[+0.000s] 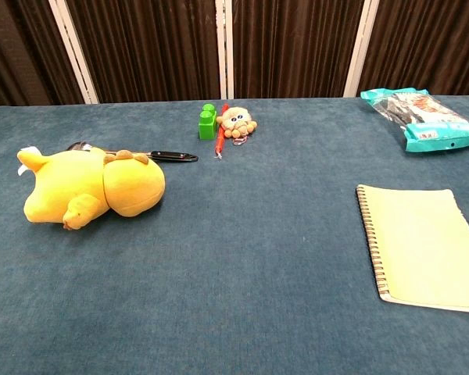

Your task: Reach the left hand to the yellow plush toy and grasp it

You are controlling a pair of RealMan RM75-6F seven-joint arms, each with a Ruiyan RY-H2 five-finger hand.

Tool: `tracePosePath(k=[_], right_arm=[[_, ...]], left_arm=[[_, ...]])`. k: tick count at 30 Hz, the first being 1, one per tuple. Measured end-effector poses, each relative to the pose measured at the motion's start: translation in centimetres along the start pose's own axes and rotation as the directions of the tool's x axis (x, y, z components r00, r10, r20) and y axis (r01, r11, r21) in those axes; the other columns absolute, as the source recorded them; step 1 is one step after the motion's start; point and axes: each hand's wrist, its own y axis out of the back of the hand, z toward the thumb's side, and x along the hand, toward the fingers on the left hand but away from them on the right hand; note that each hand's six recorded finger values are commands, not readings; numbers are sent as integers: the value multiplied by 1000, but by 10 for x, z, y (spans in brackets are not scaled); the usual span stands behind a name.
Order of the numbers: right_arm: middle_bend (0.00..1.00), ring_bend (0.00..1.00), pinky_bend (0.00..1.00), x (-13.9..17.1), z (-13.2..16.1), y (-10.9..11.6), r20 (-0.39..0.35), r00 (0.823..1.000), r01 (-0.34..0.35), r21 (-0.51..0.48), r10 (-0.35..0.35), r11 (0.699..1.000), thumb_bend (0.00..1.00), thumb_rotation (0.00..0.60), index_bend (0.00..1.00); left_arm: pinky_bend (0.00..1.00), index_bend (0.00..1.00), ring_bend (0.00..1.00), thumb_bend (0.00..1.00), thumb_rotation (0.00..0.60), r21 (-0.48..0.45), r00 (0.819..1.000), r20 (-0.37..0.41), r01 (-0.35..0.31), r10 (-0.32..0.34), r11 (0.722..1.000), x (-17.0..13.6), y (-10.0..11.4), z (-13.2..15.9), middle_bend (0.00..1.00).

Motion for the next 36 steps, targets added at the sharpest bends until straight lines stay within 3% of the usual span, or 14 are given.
tracePosePath(k=[25,27,29,32,34,36], right_arm=[[0,0,0,-1,0,-4,8,1000,-26,-2,26,1000,71,600,0],[0,0,0,-1,0,-3,6,1000,-25,-3,25,1000,70,600,0],[0,0,0,0,1,-3,4,1000,-23,-3,23,1000,70,600,0],[0,0,0,0,2,-3,2,1000,-23,-2,23,1000,71,600,0],[0,0,0,0,2,-3,3,1000,-24,-2,24,1000,70,600,0],[0,0,0,0,2,-4,4,1000,-26,-2,26,1000,70,600,0]], left_arm=[[0,0,0,182,600,1,1000,-5,21,-21,1000,5,-6,0,0],[0,0,0,240,600,-2,1000,-3,24,-24,1000,6,-7,1,0],[0,0,0,413,600,-5,1000,-2,23,-23,1000,7,-8,2,0],[0,0,0,883,600,-16,1000,8,29,-28,999,9,-9,6,0],[0,0,0,987,600,-26,999,18,34,-33,999,11,-11,11,0],[0,0,0,1000,600,-36,999,28,37,-36,999,14,-14,16,0]])
